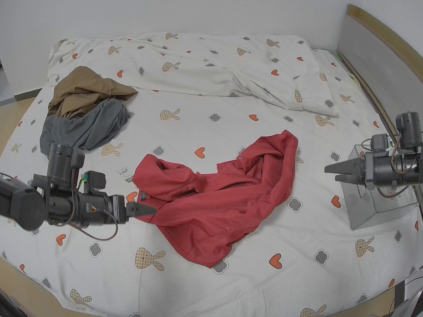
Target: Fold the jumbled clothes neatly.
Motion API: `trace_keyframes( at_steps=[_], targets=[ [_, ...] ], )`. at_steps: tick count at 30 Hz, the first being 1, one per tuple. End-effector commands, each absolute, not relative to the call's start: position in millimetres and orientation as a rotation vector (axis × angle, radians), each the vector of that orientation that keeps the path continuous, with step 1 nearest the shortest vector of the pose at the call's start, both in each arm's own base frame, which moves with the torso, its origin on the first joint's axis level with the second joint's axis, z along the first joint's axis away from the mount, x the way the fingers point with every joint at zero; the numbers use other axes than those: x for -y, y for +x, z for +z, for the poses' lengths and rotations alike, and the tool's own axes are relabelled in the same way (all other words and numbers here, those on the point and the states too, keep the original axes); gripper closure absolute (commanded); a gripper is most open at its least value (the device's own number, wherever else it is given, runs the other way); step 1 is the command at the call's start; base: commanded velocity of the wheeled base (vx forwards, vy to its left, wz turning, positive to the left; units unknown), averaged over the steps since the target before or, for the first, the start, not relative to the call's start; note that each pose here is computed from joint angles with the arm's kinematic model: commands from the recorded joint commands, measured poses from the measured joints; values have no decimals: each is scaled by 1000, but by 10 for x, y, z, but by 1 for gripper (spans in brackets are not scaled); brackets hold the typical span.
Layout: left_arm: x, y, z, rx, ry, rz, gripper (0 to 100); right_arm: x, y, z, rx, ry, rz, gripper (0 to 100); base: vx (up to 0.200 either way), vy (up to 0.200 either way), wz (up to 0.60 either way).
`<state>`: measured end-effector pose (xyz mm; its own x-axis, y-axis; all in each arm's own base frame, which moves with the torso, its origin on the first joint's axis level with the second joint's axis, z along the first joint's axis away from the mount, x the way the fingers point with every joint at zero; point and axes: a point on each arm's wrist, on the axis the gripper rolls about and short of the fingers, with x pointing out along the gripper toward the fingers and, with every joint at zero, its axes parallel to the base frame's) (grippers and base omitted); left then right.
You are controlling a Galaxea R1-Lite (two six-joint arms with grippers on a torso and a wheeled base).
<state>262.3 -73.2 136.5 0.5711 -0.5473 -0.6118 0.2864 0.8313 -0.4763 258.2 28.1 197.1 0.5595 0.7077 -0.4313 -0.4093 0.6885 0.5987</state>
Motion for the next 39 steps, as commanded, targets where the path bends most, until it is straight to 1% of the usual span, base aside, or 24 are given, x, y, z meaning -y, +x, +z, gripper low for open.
trace_keyframes(
  at_steps=[1,2,3,7,10,14,20,21,24,33,35,37,38,39],
  targets=[
    [385,3412,1125,-826,-420,-440,0,-165,2100,1906,-650,498,764,0,0,0,0],
    [410,3535,1090,-807,-359,-401,0,-181,2088,1909,-649,494,770,0,0,0,0],
    [410,3535,1090,-807,-359,-401,0,-181,2088,1909,-649,494,770,0,0,0,0],
    [507,3761,1070,-747,-179,-325,0,-180,1993,1967,-621,483,776,0,0,0,0],
    [631,3844,1012,-733,-63,-363,0,-177,1921,1958,-616,482,775,0,0,0,0],
    [782,3980,927,-722,16,-382,0,-183,1896,1956,-614,479,779,0,0,0,0],
    [902,4102,895,-754,26,-402,0,-183,1901,1962,-613,479,779,0,0,0,0],
    [917,4140,883,-751,26,-403,100,-183,1901,1962,-614,480,779,0,0,0,0],
    [941,4190,902,-736,28,-407,100,-180,1905,1959,-615,481,777,0,0,0,0],
    [914,4267,1445,-565,23,-393,100,-189,1908,1938,-625,484,781,0,0,0,0],
    [890,4296,1544,-531,25,-378,100,-192,1907,1937,-626,483,783,0,0,0,0],
    [831,4394,1657,-477,29,-329,100,-206,1900,1931,-629,481,790,0,0,0,0],
    [831,4394,1657,-477,29,-329,100,-206,1900,1931,-629,481,790,0,0,0,0],
    [780,4486,1656,-460,31,-296,100,-212,1896,1934,-629,480,791,0,0,0,0]
  ],
)
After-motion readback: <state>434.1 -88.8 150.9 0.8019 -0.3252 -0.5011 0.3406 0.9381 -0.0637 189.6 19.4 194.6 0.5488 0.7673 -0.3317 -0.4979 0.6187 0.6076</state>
